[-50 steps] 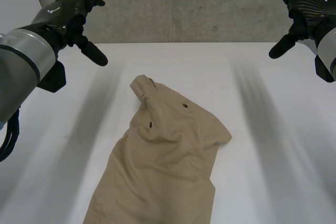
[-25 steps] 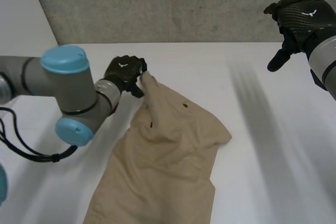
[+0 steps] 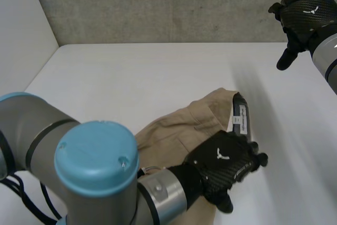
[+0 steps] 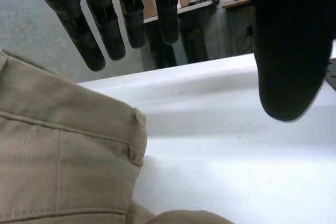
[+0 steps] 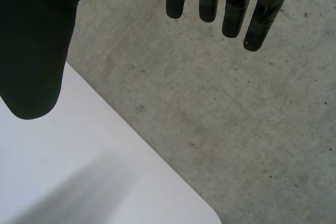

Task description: Fold the shorts.

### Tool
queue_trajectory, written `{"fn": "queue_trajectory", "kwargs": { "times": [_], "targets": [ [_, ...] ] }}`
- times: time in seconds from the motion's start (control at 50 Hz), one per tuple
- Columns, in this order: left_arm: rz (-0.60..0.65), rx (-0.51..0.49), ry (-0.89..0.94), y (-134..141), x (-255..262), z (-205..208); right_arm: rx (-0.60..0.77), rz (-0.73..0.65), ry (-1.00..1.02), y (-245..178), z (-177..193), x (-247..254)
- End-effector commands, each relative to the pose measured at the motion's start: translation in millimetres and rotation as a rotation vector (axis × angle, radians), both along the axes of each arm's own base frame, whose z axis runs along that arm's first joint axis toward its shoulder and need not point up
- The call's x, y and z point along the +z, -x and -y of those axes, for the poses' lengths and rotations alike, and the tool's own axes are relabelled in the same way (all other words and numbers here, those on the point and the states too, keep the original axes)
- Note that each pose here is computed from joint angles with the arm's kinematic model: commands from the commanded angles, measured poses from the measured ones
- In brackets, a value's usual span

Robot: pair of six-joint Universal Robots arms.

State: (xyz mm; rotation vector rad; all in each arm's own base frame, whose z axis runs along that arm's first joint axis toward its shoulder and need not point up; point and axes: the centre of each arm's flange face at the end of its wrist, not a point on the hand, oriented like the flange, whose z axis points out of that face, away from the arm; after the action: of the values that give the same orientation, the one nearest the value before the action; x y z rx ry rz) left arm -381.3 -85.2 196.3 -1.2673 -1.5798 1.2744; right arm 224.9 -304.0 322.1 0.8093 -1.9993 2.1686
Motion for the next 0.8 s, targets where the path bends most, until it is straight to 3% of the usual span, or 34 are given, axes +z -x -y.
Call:
{"fn": "queue_trajectory", "kwargs": {
  "times": [0.02, 0.08, 0.24, 0.34, 0.44, 0.56, 0.68, 0.8],
  "targets": [
    [0.021, 0.146, 0.136, -14.7, 10.5, 32.3, 0.010, -0.023, -0.008, -2.5, -2.3, -3.8],
    [-0.015, 0.245, 0.171, -28.7, 32.6, 53.8, 0.024, -0.034, -0.018, -3.8, -3.8, -6.1],
    [-0.096, 0.363, 0.207, -60.5, 67.1, 69.1, 0.117, -0.032, -0.119, -16.7, -18.0, -16.0],
    [-0.158, 0.449, 0.174, -82.5, 81.2, 78.0, 0.214, 0.079, -0.174, -47.5, -36.2, -16.1],
    [-0.229, 0.612, 0.083, -114.7, 86.9, 104.1, 0.278, 0.141, -0.209, -67.6, -45.0, -18.1],
    [-0.229, 0.805, -0.013, -144.2, 71.6, 131.9, 0.415, 0.112, -0.229, -105.9, -63.3, -31.4],
    [-0.098, 0.962, -0.120, -161.1, 35.3, 142.0, 0.510, -0.060, -0.213, -139.1, -69.9, -68.1],
    [0.014, 1.013, -0.228, -168.1, 2.0, 136.3, 0.578, -0.395, -0.098, -156.7, -71.3, -116.8]
  ]
}}
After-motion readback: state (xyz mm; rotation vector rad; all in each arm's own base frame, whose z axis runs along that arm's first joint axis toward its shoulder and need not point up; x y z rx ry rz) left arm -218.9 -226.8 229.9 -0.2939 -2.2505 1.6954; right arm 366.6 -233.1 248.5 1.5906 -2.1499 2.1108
